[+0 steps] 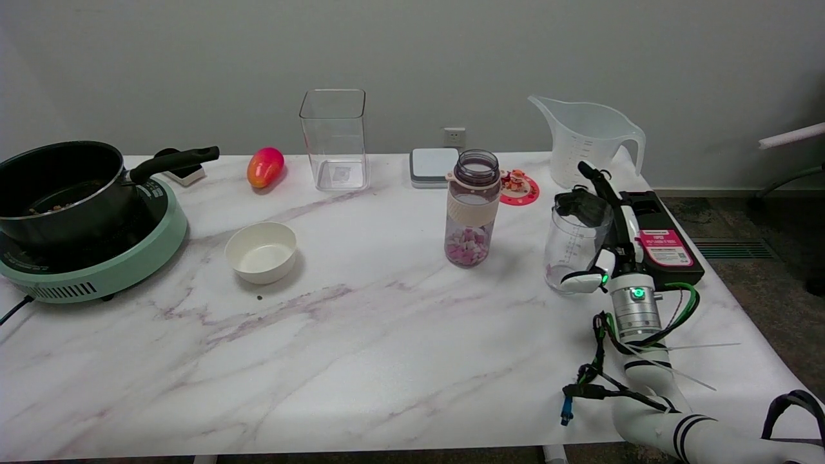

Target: Place the measuring cup onto the table.

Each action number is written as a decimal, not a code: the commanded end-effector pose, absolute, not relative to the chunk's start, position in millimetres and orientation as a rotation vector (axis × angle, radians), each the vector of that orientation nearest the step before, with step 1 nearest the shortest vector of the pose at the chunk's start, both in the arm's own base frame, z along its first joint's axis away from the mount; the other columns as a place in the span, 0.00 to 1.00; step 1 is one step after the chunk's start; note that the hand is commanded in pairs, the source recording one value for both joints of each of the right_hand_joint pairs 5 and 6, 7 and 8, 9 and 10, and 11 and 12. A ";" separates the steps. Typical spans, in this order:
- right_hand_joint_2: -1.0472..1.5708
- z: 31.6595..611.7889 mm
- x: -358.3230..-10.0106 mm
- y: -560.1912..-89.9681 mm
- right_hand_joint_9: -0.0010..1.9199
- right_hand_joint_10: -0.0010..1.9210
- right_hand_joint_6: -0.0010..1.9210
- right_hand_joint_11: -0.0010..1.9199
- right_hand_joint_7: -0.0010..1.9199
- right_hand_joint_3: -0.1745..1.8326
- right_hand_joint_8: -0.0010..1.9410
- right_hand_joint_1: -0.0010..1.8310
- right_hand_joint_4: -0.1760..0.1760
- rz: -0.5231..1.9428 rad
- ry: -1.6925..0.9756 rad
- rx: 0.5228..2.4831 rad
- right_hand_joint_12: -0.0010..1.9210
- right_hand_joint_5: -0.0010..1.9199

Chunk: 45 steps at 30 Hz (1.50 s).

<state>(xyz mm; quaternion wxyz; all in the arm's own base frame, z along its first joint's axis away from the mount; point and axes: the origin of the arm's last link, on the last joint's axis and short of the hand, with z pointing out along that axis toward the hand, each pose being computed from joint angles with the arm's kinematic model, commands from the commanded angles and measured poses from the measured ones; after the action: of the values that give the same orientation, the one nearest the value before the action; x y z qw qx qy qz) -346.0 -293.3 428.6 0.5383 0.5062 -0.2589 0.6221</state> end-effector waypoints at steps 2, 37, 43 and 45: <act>0.03 446.7 -334.8 -294.2 0.32 0.32 0.15 0.36 0.35 0.49 0.34 0.71 0.50 1.377 -0.642 1.273 0.36 0.15; 0.15 554.0 -248.7 -204.6 0.24 0.24 0.11 0.31 0.28 0.52 0.28 0.69 0.50 1.866 -0.075 1.014 0.31 0.11; 0.29 555.3 -249.7 -204.9 0.27 0.27 0.21 0.32 0.31 0.57 0.31 0.69 0.50 1.983 -0.088 0.928 0.32 0.21; 0.29 557.8 -248.6 -207.0 0.29 0.28 0.22 0.33 0.32 0.58 0.31 0.69 0.50 1.974 -0.103 0.928 0.33 0.22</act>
<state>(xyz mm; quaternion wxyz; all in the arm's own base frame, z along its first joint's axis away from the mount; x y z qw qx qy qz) -283.9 -218.3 543.4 0.5520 0.4365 -0.0990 0.7035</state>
